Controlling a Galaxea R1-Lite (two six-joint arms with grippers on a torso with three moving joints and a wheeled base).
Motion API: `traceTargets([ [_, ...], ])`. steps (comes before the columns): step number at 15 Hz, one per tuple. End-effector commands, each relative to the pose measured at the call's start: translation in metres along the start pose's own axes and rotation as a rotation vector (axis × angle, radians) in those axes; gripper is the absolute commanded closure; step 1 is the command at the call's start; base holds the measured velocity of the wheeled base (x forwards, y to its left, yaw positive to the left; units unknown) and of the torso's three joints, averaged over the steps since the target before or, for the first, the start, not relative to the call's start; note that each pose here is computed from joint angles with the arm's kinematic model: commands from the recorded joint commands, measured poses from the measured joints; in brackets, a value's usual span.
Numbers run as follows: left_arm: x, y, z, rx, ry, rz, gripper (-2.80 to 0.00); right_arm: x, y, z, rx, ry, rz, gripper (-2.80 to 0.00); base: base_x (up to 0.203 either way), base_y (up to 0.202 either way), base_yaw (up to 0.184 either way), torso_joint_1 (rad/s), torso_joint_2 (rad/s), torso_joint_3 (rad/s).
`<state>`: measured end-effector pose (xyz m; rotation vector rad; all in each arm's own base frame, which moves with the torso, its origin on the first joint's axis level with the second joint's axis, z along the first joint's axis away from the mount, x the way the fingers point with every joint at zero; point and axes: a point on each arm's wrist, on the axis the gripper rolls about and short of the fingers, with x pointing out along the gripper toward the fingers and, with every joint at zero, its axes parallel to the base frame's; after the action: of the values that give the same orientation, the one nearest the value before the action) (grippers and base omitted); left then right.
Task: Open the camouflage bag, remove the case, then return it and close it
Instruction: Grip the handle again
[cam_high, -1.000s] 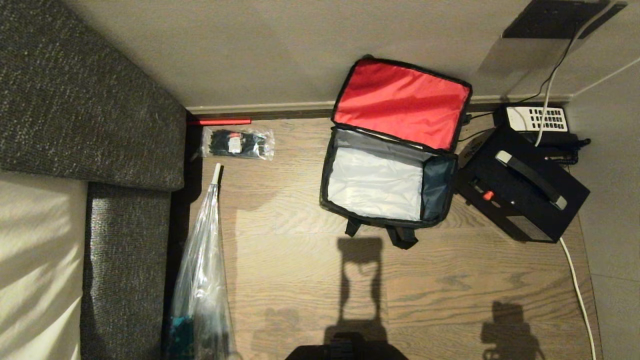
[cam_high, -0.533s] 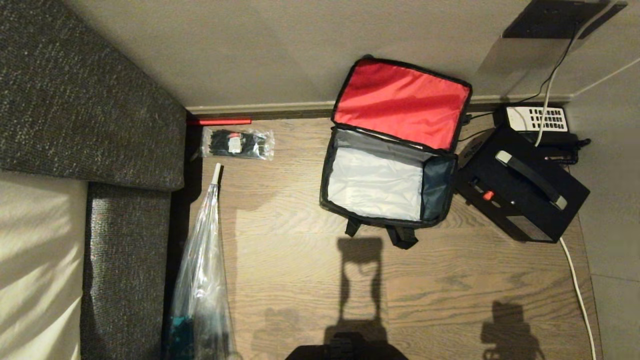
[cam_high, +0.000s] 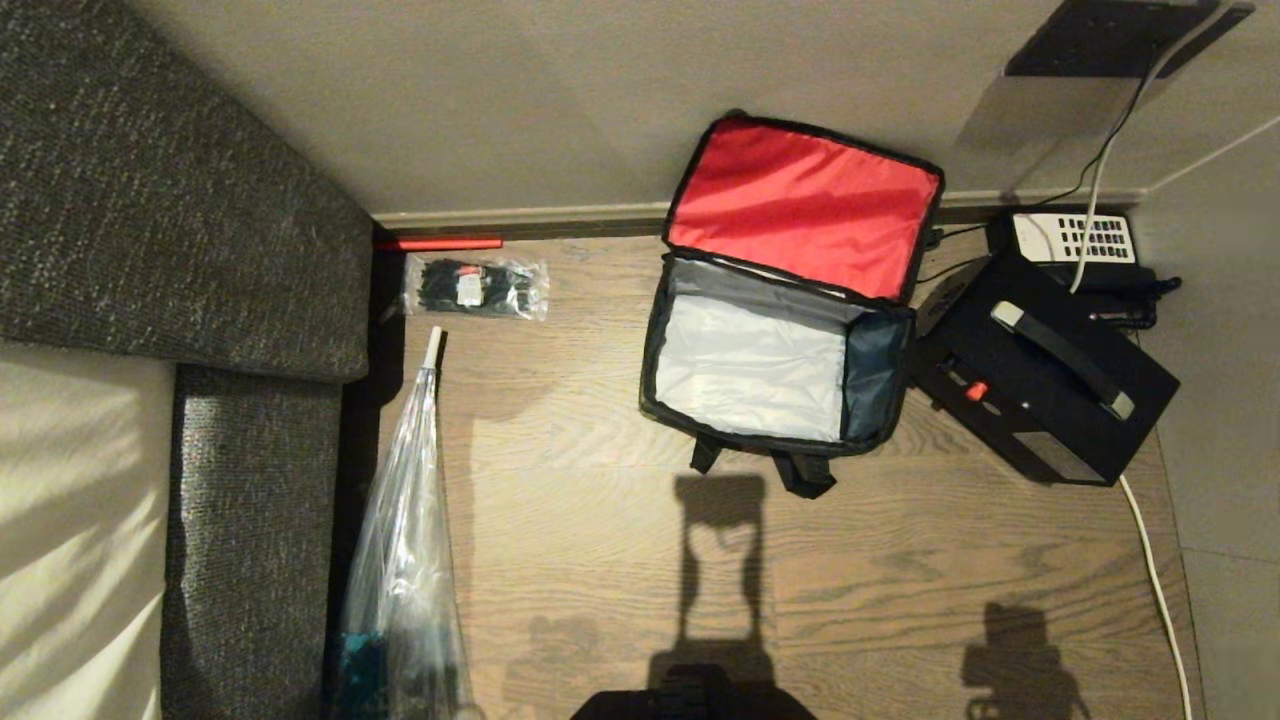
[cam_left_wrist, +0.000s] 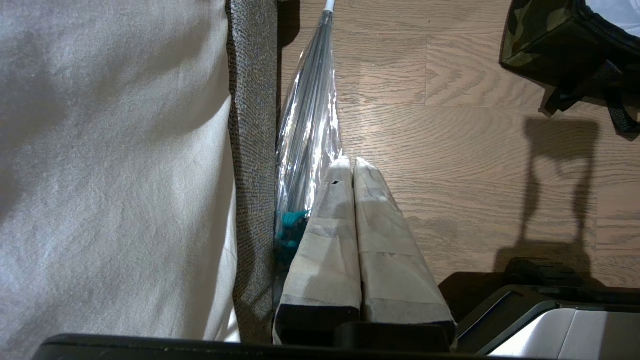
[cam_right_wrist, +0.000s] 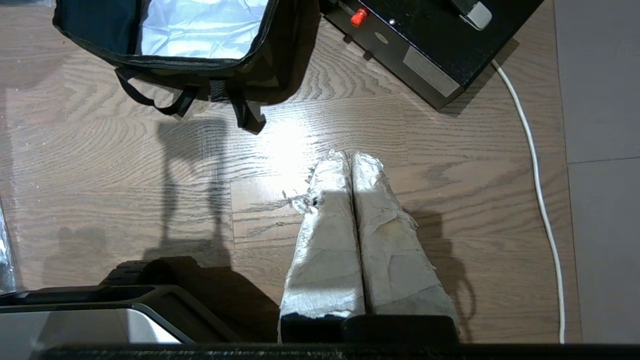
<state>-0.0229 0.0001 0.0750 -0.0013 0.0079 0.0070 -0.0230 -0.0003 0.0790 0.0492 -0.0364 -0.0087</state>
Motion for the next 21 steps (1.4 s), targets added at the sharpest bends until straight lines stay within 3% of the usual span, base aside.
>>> traceTargets([
  [1,0.0,0.0,0.0,0.0,-0.002,0.001,0.0,-0.001,0.0,-0.004,0.0,-0.007,0.001,0.0,0.0,0.0,0.0,0.0,0.0,0.0],
  [14,0.0,0.0,0.0,0.0,-0.002,0.001,0.0,0.0,0.0,-0.004,0.0,-0.005,0.001,0.0,0.0,0.0,0.0,0.0,0.0,0.0],
  [17,0.0,0.0,0.0,0.0,-0.002,0.001,0.0,-0.001,0.0,-0.005,-0.06,0.012,0.008,0.0,0.0,0.0,0.0,0.0,0.0,0.0],
  [19,0.0,0.0,0.0,0.0,0.001,0.001,0.0,-0.001,0.0,-0.004,0.008,0.002,-0.001,0.0,0.0,0.0,0.0,0.0,0.0,0.0],
  [21,0.0,0.0,0.0,0.0,-0.001,0.001,0.0,-0.006,0.0,0.011,0.013,-0.039,0.003,0.0,0.0,0.0,0.0,0.0,0.0,0.0],
])
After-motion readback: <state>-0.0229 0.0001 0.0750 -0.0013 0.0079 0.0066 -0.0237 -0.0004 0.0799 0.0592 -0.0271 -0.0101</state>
